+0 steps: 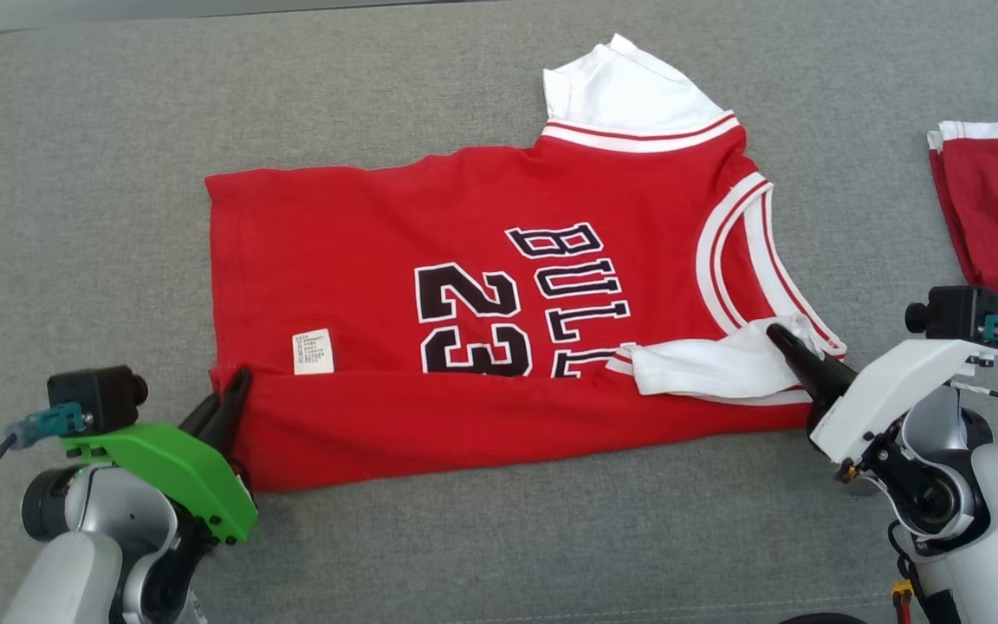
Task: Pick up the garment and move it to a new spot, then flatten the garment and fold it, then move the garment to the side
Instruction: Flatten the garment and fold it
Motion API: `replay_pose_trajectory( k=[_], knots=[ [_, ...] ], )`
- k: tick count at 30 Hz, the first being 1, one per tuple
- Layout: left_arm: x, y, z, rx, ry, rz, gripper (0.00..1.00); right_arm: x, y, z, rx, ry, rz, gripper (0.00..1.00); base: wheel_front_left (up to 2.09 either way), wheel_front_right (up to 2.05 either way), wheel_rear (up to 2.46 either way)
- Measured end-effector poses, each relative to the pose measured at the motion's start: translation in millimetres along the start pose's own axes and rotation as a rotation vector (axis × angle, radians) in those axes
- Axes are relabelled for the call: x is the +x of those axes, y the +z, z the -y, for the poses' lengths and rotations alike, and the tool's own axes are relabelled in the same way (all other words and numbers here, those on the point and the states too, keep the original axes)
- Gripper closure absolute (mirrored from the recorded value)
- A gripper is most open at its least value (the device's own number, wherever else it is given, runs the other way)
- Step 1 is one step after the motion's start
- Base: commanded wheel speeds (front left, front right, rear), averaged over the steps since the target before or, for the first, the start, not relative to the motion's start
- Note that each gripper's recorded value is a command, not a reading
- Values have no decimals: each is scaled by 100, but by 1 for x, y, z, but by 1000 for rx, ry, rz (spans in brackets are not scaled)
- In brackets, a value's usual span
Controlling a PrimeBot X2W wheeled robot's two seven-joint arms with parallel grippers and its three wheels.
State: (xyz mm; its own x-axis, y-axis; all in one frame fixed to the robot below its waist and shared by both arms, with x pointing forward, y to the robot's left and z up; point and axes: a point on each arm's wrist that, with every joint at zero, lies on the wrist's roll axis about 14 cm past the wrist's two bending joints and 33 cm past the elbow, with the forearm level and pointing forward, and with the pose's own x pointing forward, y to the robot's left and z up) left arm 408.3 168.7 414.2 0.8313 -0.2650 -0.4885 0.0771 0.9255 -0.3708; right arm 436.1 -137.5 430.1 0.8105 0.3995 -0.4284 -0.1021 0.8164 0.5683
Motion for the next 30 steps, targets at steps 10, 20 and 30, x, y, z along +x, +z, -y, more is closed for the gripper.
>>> replay_pose_trajectory(
  k=[10, 20, 30],
  knots=[
    [10, 3, 1, 13, -9, 3, 100, 15, 24, 6, -10, -18, 57, 100, 0, 0, 0],
    [15, -6, -2, 28, 13, -19, 0, 20, 50, 12, -51, -65, 155, 0, 0, 0, 0],
    [-8, 15, -20, 97, 121, 134, 0, -19, 64, 27, -320, -137, 195, 0, 0, 0, 0]
  ],
)
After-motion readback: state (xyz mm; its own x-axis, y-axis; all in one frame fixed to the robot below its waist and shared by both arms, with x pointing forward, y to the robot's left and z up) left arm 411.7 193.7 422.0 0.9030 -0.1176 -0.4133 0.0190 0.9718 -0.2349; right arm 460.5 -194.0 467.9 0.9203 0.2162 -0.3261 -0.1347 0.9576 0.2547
